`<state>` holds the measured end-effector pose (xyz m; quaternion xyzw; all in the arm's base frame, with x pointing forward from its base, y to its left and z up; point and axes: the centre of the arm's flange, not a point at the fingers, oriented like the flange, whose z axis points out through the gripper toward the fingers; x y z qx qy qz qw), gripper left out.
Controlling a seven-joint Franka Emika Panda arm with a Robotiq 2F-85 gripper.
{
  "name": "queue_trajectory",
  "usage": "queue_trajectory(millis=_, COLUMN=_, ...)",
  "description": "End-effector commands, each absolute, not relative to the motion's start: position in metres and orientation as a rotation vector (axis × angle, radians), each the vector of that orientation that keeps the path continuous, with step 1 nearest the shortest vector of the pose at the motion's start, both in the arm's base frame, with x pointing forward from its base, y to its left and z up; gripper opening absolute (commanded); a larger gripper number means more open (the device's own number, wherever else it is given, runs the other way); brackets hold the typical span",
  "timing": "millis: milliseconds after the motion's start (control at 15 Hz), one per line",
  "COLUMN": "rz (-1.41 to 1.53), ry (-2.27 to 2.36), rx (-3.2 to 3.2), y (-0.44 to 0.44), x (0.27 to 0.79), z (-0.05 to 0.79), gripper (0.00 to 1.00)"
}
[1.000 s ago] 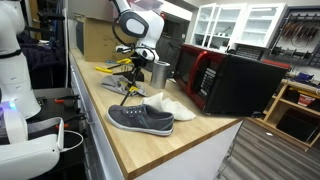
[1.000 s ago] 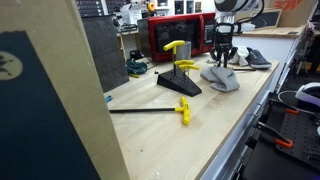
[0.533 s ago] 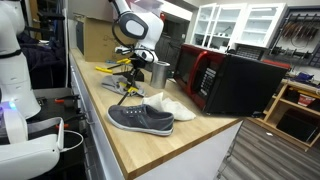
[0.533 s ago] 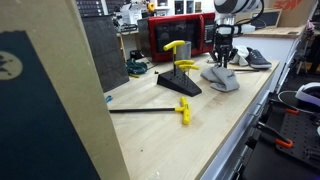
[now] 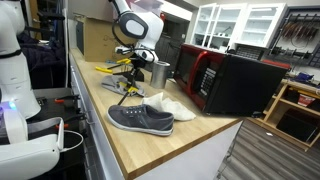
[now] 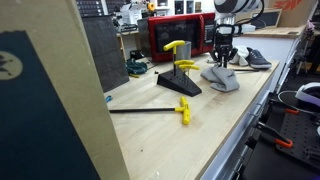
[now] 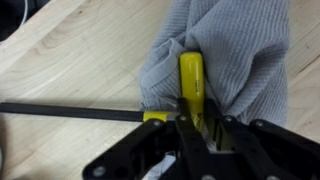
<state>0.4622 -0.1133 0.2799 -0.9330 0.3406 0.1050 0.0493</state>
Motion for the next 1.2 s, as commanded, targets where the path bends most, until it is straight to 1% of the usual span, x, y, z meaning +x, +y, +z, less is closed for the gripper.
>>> queue_trajectory(millis=0, rz=0.282, ry=0.975, rx=-2.861, y=-0.109, x=0.455, z=0.3, gripper=0.05)
queue_trajectory(millis=333, rz=0.177, ry=0.922, rx=-2.872, y=-0.103, x=0.455, z=0.34, gripper=0.05)
queue_trajectory(millis=533, rz=0.162, ry=0.89, rx=-2.902, y=-0.099, x=0.454, z=0.351, gripper=0.05)
queue_trajectory(millis=600, rz=0.177, ry=0.89, rx=-2.917, y=-0.1, x=0.453, z=0.347, gripper=0.42)
queue_trajectory(millis=867, rz=0.259, ry=0.916, rx=-2.966, y=-0.111, x=0.441, z=0.322, gripper=0.68)
queue_trajectory(millis=933, rz=0.277, ry=0.921, rx=-2.974, y=-0.115, x=0.439, z=0.315, gripper=0.77)
queue_trajectory(millis=1000, rz=0.284, ry=0.924, rx=-2.987, y=-0.118, x=0.437, z=0.309, gripper=0.8)
queue_trajectory(millis=1067, rz=0.297, ry=0.925, rx=-2.993, y=-0.12, x=0.436, z=0.304, gripper=0.79)
queue_trajectory(millis=1133, rz=0.299, ry=0.932, rx=-3.006, y=-0.121, x=0.436, z=0.299, gripper=0.74)
